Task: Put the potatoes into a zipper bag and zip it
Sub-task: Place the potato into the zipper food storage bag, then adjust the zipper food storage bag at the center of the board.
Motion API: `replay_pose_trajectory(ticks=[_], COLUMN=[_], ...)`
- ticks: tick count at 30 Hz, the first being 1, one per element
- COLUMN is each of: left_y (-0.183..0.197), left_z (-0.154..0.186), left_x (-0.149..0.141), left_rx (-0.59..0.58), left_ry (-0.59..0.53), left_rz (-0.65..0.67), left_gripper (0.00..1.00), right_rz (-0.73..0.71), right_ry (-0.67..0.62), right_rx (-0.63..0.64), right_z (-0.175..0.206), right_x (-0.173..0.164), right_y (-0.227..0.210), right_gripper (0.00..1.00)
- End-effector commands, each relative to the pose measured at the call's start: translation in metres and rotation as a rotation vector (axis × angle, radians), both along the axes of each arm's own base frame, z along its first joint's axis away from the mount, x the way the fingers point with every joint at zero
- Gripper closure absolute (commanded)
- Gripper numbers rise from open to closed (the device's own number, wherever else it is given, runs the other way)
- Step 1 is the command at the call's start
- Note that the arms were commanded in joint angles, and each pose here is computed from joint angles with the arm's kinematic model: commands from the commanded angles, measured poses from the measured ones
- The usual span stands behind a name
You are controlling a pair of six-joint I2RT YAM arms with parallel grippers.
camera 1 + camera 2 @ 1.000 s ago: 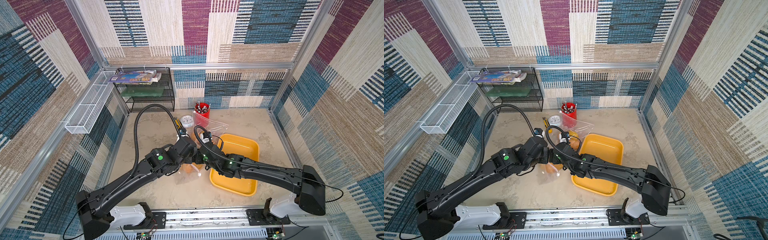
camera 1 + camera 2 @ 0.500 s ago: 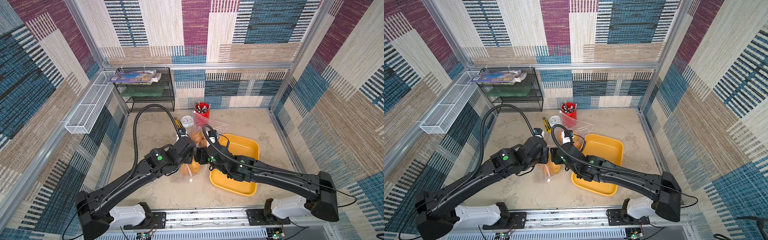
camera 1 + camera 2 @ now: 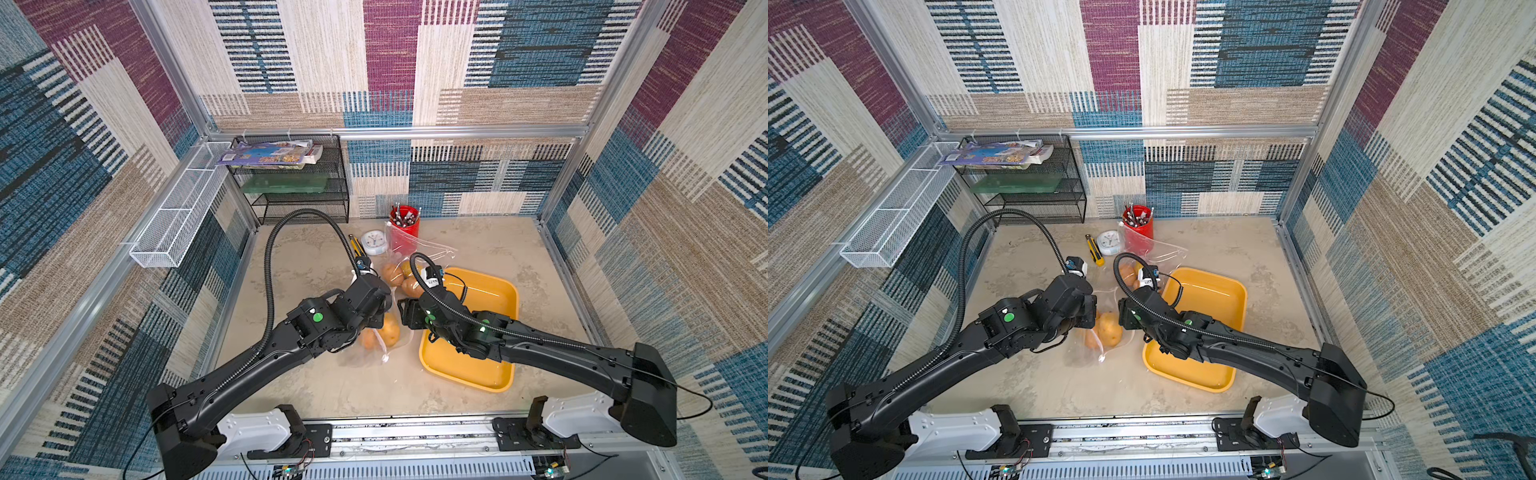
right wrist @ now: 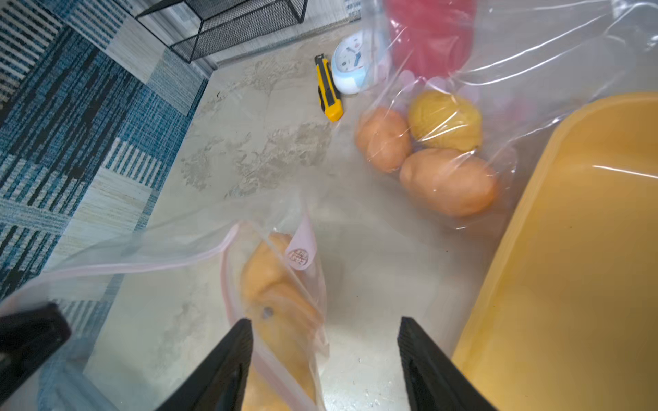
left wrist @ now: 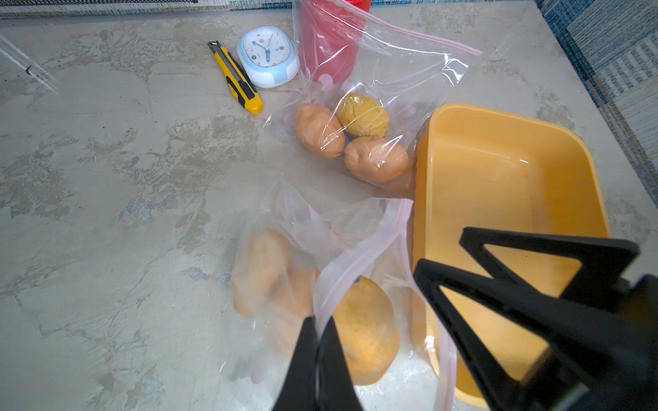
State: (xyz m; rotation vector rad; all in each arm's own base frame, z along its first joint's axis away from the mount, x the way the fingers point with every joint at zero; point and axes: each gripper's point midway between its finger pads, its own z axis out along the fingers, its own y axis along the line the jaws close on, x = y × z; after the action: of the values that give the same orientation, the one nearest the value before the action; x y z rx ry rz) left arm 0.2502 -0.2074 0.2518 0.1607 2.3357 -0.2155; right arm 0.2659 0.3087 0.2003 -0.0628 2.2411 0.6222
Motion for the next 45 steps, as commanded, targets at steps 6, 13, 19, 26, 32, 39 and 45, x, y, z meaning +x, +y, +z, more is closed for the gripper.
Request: replay_pose_trajectory(ticks=[6,13,19,26,32,39,45], left_y=[0.001,0.000,0.000,0.000,0.000,0.001,0.002], left_z=[0.005,0.004,0.004,0.004,0.005,0.005,0.009], left_x=[0.004,0.004,0.005,0.005,0.005,0.004,0.003], left_rx=[0.000,0.003,0.001,0.002,-0.001,-0.002,-0.012], left_ry=[-0.030,-0.028,-0.029,-0.029,-0.030,-0.030,-0.037], left_rz=[0.004,0.003,0.004,0.004,0.003,0.004,0.004], left_gripper=[1.00,1.00,1.00,1.00,1.00,1.00,1.00], right_rz=[0.032,0.030,0.034,0.051,0.067,0.101,0.114], right_ry=[-0.018,-0.035,-0.041,-0.062,-0.056,0.000,-0.019], right_rx=[0.031,0.041,0.038,0.050,0.028,-0.008,0.001], right_z=[0.008,0.017,0.020,0.028,0.015,-0.012,-0.005], right_x=[0.006,0.007,0.004,-0.010,-0.018,-0.018,-0.015], right_y=[0.013,0.011,0.010,0.001,-0.002,0.011,0.018], right_gripper=[0.78,0.97,0.64,0.56,0.46,0.56,0.83])
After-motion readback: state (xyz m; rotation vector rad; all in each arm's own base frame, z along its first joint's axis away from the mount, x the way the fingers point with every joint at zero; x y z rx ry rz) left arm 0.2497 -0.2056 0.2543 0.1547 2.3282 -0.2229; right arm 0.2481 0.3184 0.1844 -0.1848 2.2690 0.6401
